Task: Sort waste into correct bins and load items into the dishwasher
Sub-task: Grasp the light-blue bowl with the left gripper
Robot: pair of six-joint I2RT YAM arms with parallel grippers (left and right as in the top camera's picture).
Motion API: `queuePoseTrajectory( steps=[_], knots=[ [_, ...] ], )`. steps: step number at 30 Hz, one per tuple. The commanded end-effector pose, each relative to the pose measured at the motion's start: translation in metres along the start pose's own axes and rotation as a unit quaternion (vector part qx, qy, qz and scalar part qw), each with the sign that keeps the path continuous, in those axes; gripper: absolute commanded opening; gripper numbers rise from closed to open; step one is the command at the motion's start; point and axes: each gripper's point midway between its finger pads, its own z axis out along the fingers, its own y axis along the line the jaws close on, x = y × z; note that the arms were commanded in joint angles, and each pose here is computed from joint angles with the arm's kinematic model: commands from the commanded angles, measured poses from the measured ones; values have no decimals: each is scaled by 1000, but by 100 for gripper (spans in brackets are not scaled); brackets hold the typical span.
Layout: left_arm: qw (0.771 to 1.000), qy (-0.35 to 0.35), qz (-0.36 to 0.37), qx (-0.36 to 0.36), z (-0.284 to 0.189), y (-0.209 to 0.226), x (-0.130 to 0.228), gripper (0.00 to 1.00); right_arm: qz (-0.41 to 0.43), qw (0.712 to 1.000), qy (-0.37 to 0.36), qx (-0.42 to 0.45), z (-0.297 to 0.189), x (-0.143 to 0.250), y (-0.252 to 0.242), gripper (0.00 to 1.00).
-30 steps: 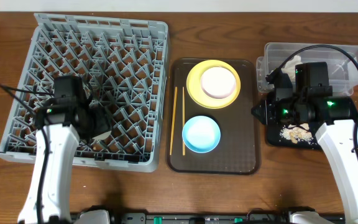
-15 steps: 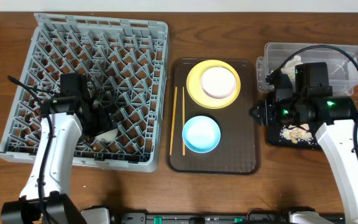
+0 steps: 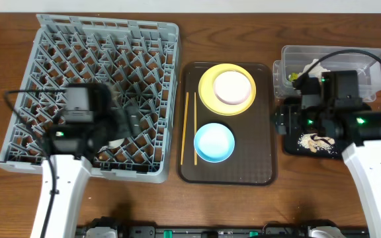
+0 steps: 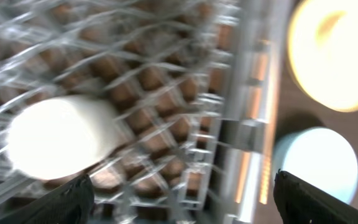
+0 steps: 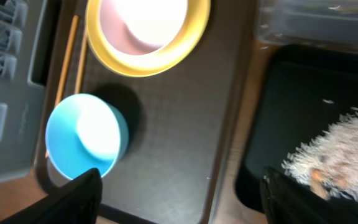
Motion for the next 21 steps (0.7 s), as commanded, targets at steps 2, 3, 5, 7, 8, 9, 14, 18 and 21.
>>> queuePoseTrajectory(
  steps=[2, 3, 5, 7, 8, 9, 14, 18, 21],
  knots=[
    [992, 1, 106, 63, 0, -68, 12, 93, 16, 999, -27, 40, -19, -7, -18, 86],
    [989, 4, 130, 73, 2, -83, 17, 93, 24, 998, -28, 45, -21, -6, -22, 86],
    [981, 8, 172, 84, 9, -107, 28, 93, 62, 996, -26, 64, -24, -3, -33, 98],
    [974, 14, 208, 90, 18, -128, 39, 93, 105, 991, -23, 83, -26, 1, -45, 99],
    [970, 18, 223, 93, 23, -137, 45, 93, 119, 989, -22, 87, -27, 3, -49, 99],
    [966, 21, 240, 95, 30, -147, 51, 93, 131, 987, -20, 90, -28, 5, -52, 99],
    [945, 50, 302, 117, 65, -192, 88, 93, 142, 985, -12, 93, -29, 10, -57, 99],
    [932, 79, 333, 119, 93, -209, 118, 91, 134, 987, -8, 94, -29, 12, -57, 99],
    [924, 107, 349, 108, 116, -211, 140, 87, 134, 987, -8, 94, -29, 12, -57, 99]
  ],
)
